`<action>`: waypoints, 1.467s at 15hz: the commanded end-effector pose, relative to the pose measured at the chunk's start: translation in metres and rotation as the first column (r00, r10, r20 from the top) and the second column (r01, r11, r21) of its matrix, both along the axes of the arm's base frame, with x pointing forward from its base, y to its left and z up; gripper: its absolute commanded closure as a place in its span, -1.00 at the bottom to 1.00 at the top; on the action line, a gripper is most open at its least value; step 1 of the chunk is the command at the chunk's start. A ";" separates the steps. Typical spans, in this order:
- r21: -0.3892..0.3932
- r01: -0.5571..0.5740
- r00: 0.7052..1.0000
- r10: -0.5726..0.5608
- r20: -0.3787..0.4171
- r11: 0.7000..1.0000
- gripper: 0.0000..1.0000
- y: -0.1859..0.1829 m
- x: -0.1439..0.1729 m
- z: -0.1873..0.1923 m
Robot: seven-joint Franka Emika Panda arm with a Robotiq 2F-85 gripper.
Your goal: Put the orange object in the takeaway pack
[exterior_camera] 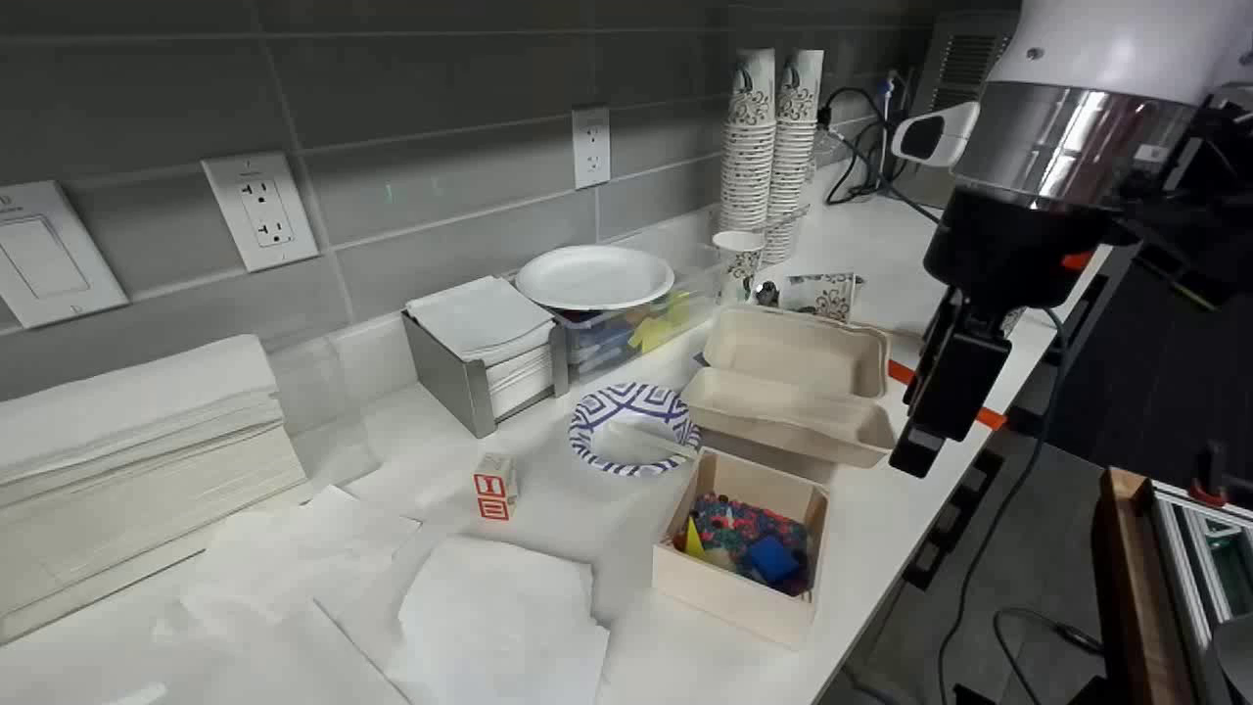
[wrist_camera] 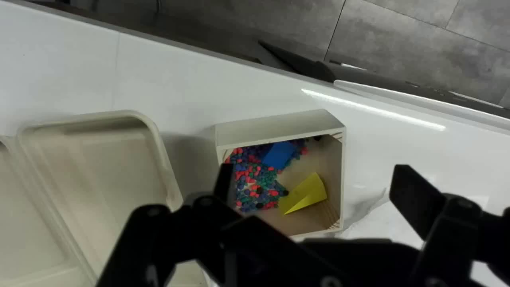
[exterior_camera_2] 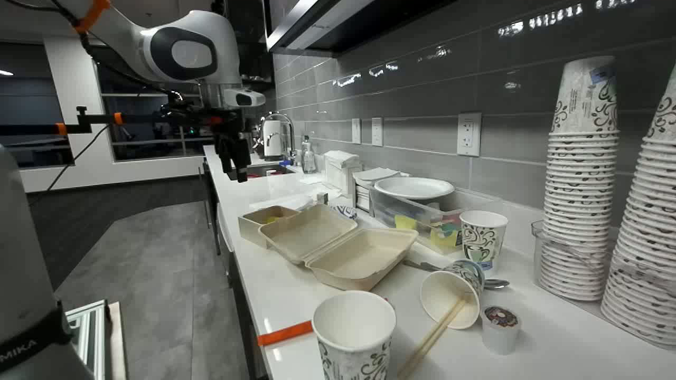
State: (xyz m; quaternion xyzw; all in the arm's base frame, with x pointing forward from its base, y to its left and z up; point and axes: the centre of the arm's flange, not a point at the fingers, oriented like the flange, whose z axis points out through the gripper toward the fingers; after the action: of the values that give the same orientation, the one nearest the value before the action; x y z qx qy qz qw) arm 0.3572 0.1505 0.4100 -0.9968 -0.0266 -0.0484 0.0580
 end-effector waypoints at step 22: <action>-0.043 0.094 0.994 -0.091 0.060 0.995 -1.00 -0.024 0.023 -0.006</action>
State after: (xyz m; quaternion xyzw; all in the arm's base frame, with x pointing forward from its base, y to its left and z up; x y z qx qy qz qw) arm 0.3600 0.1467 0.4108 -0.9967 -0.0229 -0.0545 0.0560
